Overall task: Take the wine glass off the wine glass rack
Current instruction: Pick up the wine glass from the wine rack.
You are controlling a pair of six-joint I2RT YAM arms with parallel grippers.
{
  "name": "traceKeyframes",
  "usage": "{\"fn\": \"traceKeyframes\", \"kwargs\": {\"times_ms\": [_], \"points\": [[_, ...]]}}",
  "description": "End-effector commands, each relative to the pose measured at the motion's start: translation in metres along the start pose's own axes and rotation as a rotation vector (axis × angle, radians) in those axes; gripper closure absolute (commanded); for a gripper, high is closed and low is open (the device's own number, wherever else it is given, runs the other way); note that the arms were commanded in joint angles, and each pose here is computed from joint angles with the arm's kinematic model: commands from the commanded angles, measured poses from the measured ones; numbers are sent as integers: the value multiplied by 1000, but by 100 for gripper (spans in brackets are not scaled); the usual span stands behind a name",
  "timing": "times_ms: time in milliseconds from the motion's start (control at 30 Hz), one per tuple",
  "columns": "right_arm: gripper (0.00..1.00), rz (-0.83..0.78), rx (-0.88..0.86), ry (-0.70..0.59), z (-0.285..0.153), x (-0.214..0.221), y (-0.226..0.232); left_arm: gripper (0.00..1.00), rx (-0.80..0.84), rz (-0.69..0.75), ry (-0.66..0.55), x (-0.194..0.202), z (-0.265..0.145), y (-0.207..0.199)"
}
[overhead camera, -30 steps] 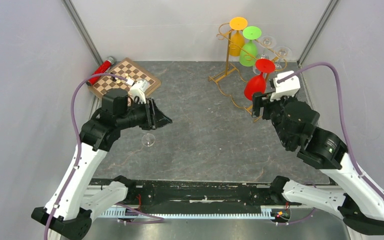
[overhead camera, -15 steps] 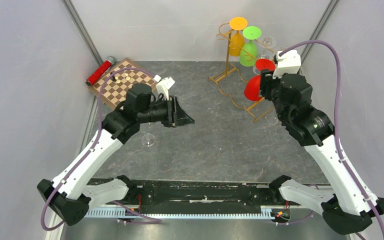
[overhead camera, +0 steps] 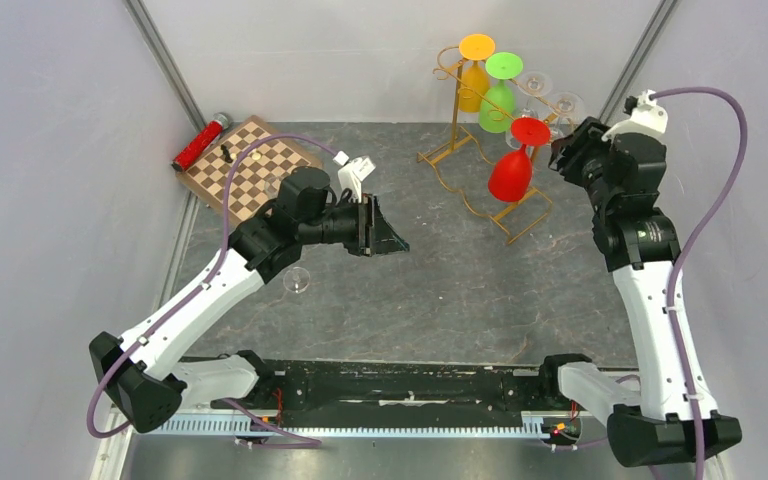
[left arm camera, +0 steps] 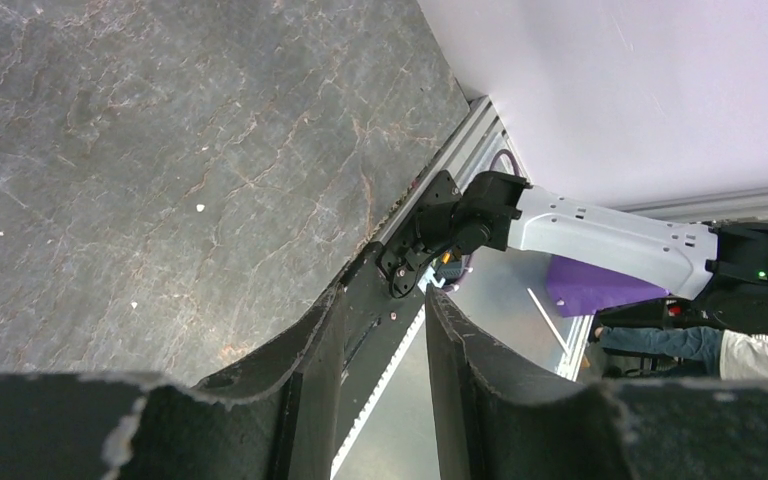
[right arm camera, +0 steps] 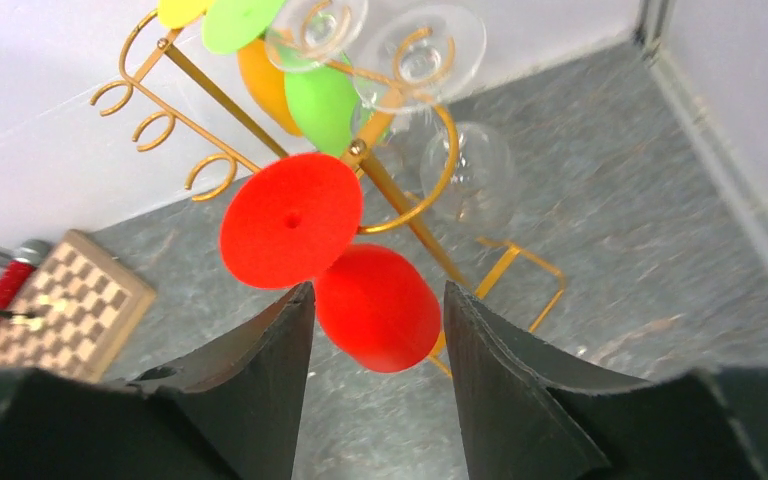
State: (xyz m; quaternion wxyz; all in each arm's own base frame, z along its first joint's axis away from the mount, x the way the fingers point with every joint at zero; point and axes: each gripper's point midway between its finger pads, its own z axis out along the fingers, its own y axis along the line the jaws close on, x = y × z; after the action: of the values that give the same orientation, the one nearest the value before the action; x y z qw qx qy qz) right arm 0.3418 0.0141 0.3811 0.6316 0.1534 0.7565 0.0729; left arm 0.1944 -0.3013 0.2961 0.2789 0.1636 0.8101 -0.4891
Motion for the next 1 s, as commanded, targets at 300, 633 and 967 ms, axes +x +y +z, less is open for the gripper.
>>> {"fn": "traceKeyframes", "kwargs": {"times_ms": [300, 633, 967], "points": [[51, 496, -238, -28, 8, 26, 8, 59, -75, 97, 50, 16, -6, 21], [48, 658, -294, -103, -2, 22, 9, 59, -117, 139, 62, 24, -16, 30], [47, 776, -334, -115, 5, 21, 12, 59, -138, 147, 81, 29, -15, 42]]}}
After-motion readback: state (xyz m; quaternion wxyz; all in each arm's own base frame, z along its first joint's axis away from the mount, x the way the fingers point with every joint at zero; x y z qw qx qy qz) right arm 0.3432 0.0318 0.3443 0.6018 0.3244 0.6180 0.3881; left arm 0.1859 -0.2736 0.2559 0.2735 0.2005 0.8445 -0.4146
